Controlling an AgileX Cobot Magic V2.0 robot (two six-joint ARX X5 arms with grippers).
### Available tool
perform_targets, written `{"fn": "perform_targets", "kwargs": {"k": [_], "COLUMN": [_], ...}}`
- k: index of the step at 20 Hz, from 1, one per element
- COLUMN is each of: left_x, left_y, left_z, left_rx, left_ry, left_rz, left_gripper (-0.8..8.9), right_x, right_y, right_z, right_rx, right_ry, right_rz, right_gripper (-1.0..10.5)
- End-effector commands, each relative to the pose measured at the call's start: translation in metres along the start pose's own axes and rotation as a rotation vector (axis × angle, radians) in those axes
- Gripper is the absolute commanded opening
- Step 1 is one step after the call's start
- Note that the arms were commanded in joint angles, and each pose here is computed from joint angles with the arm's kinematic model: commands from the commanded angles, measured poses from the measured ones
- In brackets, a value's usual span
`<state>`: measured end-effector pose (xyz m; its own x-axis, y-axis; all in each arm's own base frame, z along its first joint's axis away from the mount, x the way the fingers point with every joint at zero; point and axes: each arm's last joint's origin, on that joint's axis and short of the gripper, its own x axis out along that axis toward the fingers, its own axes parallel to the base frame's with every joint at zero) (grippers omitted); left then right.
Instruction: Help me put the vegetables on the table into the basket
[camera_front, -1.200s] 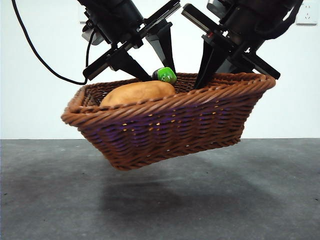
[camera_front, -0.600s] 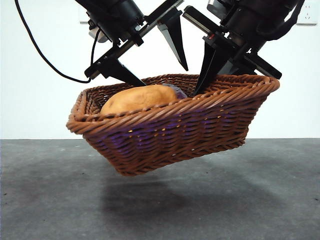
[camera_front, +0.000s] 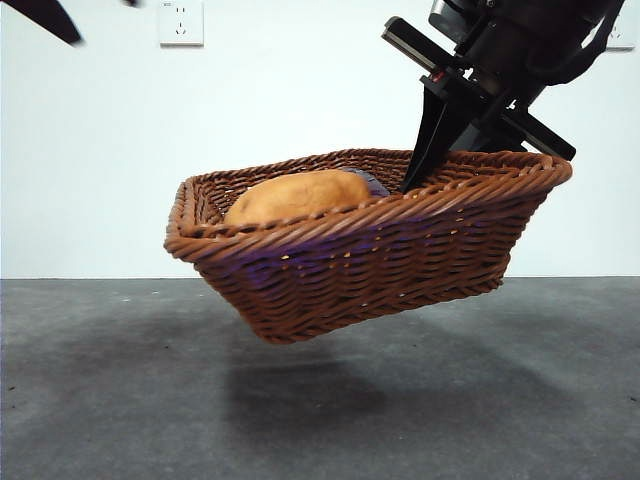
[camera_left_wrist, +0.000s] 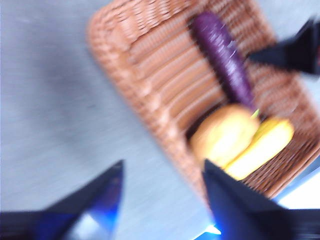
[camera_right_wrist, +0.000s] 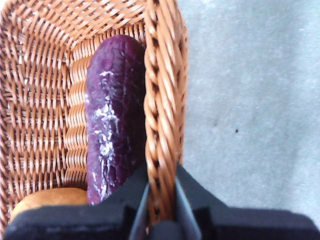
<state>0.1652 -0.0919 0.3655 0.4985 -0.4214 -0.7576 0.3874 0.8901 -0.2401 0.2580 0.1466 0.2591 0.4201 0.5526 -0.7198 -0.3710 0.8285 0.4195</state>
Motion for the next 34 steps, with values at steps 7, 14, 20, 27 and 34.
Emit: {"fn": "perform_targets", "kwargs": {"k": [7,14,20,27,34], "left_x": [-0.054,-0.075,-0.078,-0.078,-0.077], "left_y": [0.002,0.003,0.003,0.003,0.003], "left_z": [-0.039,-0.057,-0.06,-0.06,-0.058], "left_rx": [0.198,0.259,0.274,0.272,0.267], "left_ry": [-0.04,-0.086,-0.093,-0.092,-0.101], "left_rz": [0.038,0.035,0.035,0.035,0.034], "left_gripper": [-0.07,-0.07,-0.07,-0.07,-0.07], "right_x": [-0.025,-0.088,-0.096,-0.034,-0.015], "right_y": [0.006,-0.041,-0.101,-0.155,-0.197], "right_z": [0.026,0.064,0.063,0.061,0.052], "right_rx": [0.015,0.082,0.148,0.196,0.258], "right_ry": [-0.055,-0.155,-0.112,0.048,0.102], "right_rz": [0.006,-0.154,-0.221,-0.227,-0.289], "right_gripper": [-0.1,-0.1,-0.1,-0.1,-0.1]}}
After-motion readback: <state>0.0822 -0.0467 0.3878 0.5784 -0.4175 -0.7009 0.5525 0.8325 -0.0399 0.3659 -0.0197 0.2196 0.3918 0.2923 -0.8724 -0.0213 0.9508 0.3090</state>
